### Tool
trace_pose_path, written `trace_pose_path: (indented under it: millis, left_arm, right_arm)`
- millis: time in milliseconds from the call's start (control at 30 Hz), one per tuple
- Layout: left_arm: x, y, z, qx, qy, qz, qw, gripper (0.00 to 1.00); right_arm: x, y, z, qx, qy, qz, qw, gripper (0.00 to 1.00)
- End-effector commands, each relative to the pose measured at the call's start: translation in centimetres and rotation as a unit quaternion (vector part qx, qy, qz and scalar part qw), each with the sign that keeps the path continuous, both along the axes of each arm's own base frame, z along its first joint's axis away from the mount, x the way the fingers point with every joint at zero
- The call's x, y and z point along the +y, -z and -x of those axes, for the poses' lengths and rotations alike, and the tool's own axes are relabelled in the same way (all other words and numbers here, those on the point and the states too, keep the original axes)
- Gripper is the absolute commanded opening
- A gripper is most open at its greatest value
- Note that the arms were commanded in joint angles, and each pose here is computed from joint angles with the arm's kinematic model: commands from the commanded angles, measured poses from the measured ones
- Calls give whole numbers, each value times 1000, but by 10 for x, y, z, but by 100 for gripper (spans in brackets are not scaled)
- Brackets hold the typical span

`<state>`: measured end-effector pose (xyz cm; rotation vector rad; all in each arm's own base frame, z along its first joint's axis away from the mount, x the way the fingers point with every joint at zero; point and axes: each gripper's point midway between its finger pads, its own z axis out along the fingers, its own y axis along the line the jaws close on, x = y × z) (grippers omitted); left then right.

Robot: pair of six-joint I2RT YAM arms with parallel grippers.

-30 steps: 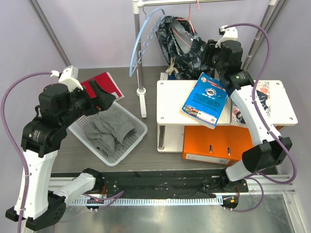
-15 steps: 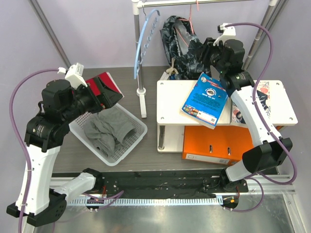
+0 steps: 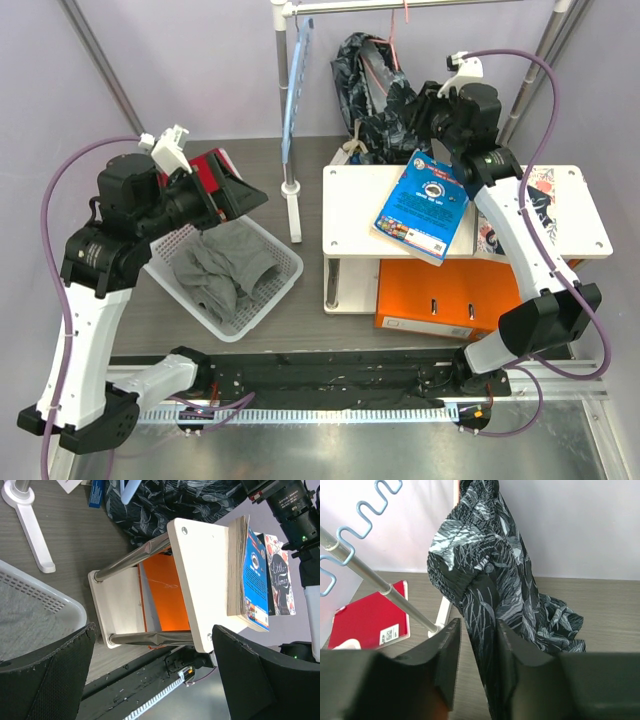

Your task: Remove the shorts from the hanger

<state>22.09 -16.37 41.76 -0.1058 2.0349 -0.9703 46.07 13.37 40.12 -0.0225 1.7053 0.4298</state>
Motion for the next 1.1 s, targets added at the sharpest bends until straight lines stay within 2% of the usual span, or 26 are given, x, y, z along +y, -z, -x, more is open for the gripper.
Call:
trace_pose_path:
  millis: [0, 200, 367, 533, 733, 900, 1067]
  left_arm:
    - [-3, -16, 8, -19, 14, 15, 1000, 96]
    - [5, -14, 11, -29, -3, 3, 1000, 96]
    - [5, -16, 10, -33, -2, 3, 999, 95]
    - [7, -16, 8, -34, -7, -2, 999, 96]
    - [7, -16, 3, -36, -13, -4, 999, 96]
    - [7, -11, 1, -28, -17, 0, 999, 95]
    - [8, -9, 2, -27, -21, -1, 999, 95]
  right_arm:
    - [3, -17, 2, -20, 0, -14, 1000, 31]
    - [21, -34, 0, -15, -4, -35, 999, 16]
    - [35, -69, 10, -46, -15, -43, 998, 8]
    - [28, -93, 9, -62, 19, -73, 995, 1]
    - [35, -114, 3, -74, 14, -99, 992, 1]
    - [46, -110, -5, -53, 14, -135, 989, 1]
    - [73, -97, -7, -34, -4, -131, 991, 1]
